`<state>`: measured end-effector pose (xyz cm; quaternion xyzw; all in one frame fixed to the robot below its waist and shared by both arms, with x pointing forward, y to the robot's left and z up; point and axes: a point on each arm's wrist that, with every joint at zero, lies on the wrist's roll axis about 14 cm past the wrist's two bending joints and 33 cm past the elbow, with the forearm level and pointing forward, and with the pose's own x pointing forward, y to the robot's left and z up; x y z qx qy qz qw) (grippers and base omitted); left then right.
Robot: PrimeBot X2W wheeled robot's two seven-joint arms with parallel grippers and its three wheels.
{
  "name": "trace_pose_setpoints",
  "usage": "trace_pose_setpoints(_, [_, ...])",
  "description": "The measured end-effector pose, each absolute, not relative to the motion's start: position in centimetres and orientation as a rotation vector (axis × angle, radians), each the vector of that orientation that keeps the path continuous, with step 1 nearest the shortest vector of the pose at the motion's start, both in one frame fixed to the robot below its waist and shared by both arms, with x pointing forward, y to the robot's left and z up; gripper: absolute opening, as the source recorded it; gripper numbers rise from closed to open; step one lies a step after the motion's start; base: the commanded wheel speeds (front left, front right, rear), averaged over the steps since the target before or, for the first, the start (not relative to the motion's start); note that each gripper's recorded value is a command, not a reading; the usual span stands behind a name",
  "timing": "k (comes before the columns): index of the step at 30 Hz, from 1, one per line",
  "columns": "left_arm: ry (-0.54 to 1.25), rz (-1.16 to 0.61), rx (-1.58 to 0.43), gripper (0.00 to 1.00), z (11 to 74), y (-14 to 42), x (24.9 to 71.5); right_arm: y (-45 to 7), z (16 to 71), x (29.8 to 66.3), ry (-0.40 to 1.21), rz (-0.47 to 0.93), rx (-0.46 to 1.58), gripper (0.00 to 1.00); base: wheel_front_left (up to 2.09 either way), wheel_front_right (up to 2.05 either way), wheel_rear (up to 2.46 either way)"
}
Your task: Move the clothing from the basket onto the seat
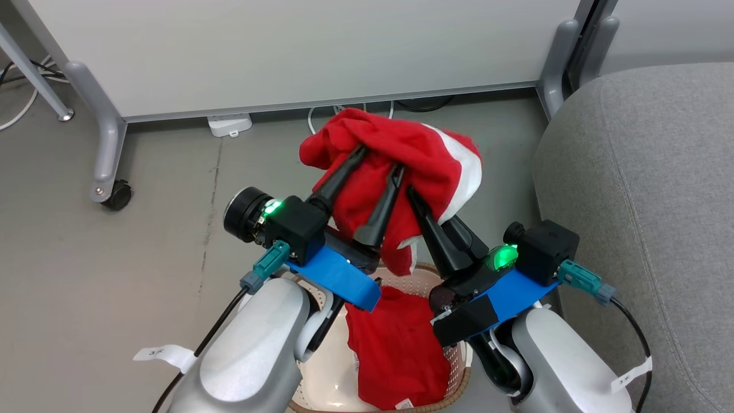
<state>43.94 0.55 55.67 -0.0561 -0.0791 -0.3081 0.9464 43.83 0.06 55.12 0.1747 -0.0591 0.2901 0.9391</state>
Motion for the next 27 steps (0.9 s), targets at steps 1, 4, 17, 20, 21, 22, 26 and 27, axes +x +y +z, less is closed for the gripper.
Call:
trace_pose_setpoints(1, [-0.160, -0.625, -0.114, 1.00, 55.6, 0.6, 44.0, 0.0, 55.1, 43.8, -0.122, 0.592, 0.356, 0.00, 0.00, 0.00, 0.00])
trace_pose_setpoints(4, [-0.163, -0.622, -0.111, 1.00, 55.7, 0.7, 44.1, 0.0, 55.2, 43.8, -0.124, 0.592, 0.353, 0.00, 0.00, 0.00, 0.00])
trace_pose_setpoints(17, [-0.159, -0.623, -0.105, 1.00, 55.3, 0.5, 44.5, -0.6, 54.8, 44.2, -0.122, 0.574, 0.339, 0.00, 0.00, 0.00, 0.00])
trace_pose_setpoints(20, [-0.155, -0.630, -0.106, 1.00, 55.0, 0.2, 44.7, -1.3, 54.8, 44.4, -0.129, 0.556, 0.328, 0.00, 0.00, 0.00, 0.00])
trace_pose_setpoints(21, [-0.153, -0.633, -0.106, 1.00, 54.9, 0.1, 44.7, -1.5, 54.8, 44.5, -0.134, 0.551, 0.322, 0.00, 0.00, 0.00, 0.00])
trace_pose_setpoints(22, [-0.151, -0.636, -0.107, 1.00, 54.8, 0.0, 44.8, -1.7, 54.8, 44.6, -0.136, 0.544, 0.319, 0.00, 0.00, 0.00, 0.00])
trace_pose_setpoints(26, [-0.139, -0.654, -0.105, 1.00, 54.2, -0.6, 45.0, -3.5, 54.8, 45.2, -0.150, 0.491, 0.297, 0.00, 0.00, 0.00, 0.00])
trace_pose_setpoints(27, [-0.136, -0.659, -0.105, 1.00, 54.0, -0.7, 45.1, -4.0, 54.7, 45.3, -0.153, 0.478, 0.289, 0.00, 0.00, 0.00, 0.00])
